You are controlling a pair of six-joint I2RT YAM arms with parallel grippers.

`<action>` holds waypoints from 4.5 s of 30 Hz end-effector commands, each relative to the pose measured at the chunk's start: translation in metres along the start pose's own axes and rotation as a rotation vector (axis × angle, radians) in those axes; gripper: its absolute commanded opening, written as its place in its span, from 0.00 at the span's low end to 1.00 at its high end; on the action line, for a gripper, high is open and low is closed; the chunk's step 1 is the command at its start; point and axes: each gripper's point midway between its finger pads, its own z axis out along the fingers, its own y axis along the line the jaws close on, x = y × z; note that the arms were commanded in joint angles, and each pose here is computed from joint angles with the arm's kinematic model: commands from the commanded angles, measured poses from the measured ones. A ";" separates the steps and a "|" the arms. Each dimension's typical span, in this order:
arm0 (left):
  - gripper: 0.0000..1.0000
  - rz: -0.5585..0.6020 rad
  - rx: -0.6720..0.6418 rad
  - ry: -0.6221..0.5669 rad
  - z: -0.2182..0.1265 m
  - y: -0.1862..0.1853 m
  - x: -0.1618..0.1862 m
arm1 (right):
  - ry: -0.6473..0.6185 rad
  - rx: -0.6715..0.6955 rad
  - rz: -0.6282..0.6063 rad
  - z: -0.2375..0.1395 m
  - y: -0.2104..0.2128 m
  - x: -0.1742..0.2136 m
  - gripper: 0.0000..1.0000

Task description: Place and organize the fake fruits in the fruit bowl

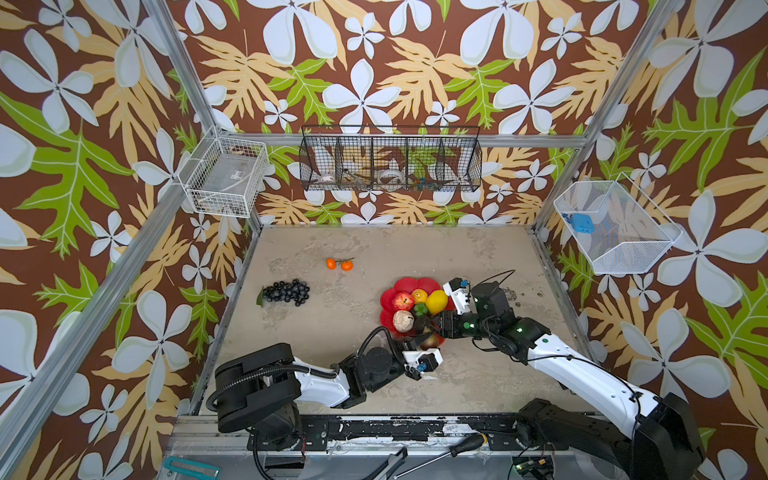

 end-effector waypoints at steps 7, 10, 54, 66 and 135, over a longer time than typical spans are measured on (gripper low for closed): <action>0.43 0.005 -0.046 -0.106 0.000 0.009 -0.020 | 0.011 -0.030 0.011 0.001 0.007 0.004 0.41; 0.43 0.015 -0.052 -0.121 0.000 0.010 -0.023 | 0.015 -0.029 0.013 0.001 0.006 0.005 0.38; 0.47 0.012 -0.168 -0.117 0.002 0.030 -0.017 | -0.026 0.051 -0.005 -0.001 -0.001 -0.001 0.00; 0.50 -0.030 -0.194 -0.058 0.014 0.032 0.008 | -0.088 0.125 -0.033 0.008 -0.012 -0.023 0.00; 0.82 -0.567 -0.496 0.070 -0.096 0.115 0.047 | -0.259 0.474 -0.133 0.138 -0.094 -0.161 0.00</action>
